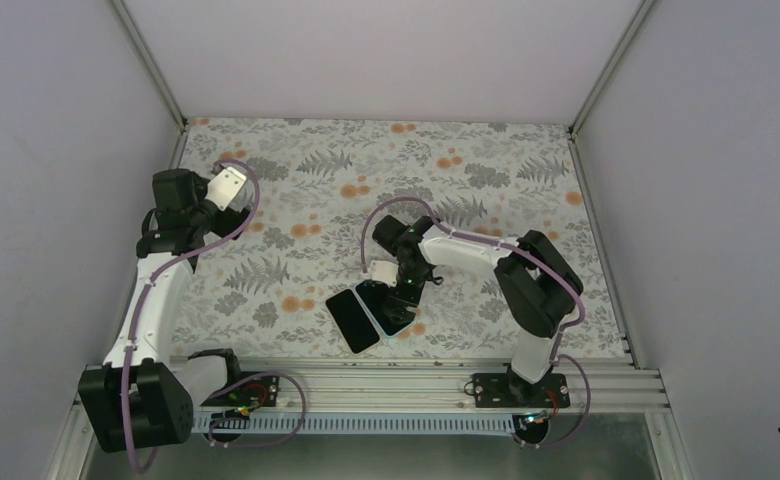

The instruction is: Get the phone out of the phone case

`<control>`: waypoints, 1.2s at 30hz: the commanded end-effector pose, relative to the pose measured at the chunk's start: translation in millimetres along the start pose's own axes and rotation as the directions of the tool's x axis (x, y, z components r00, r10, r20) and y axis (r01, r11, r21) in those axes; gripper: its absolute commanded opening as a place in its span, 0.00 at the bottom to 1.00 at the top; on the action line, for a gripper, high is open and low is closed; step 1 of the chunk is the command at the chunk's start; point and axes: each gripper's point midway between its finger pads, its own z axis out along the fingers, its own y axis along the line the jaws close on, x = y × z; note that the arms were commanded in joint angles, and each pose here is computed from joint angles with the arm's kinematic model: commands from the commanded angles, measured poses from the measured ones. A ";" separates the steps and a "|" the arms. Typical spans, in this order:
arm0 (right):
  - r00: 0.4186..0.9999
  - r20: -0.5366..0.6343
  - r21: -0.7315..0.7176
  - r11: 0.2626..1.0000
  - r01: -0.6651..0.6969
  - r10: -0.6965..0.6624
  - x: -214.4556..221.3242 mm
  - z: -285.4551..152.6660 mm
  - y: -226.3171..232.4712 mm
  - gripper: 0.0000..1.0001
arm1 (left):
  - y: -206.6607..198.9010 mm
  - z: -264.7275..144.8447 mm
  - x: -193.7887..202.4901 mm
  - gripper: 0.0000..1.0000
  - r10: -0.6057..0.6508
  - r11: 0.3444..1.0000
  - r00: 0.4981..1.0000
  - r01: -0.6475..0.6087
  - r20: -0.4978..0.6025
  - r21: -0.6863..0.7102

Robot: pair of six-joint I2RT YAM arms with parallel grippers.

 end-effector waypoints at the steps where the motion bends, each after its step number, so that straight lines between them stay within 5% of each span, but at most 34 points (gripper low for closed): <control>1: 1.000 0.006 -0.086 0.996 0.005 -0.005 -6.0 5.4 21.0 1.00 | 7.2 -8.7 -10.5 1.00 0.000 1.000 1.000 0.000 0.020 -0.017; 13: 0.998 -0.055 -0.139 0.990 -0.002 -0.005 -8.5 24.4 42.0 1.00 | 5.1 -3.1 -7.3 1.00 -0.009 1.000 1.000 0.009 0.001 0.005; 24: 0.992 -0.125 0.225 0.974 0.022 0.006 -3.3 41.6 -28.5 1.00 | 4.2 -0.4 -6.4 1.00 -0.018 1.000 1.000 0.018 0.000 0.010; 36: 0.950 0.167 0.269 0.939 0.214 -0.265 -30.5 -14.2 10.9 1.00 | 7.7 -1.2 -7.8 1.00 -0.003 1.000 1.000 0.003 -0.002 -0.003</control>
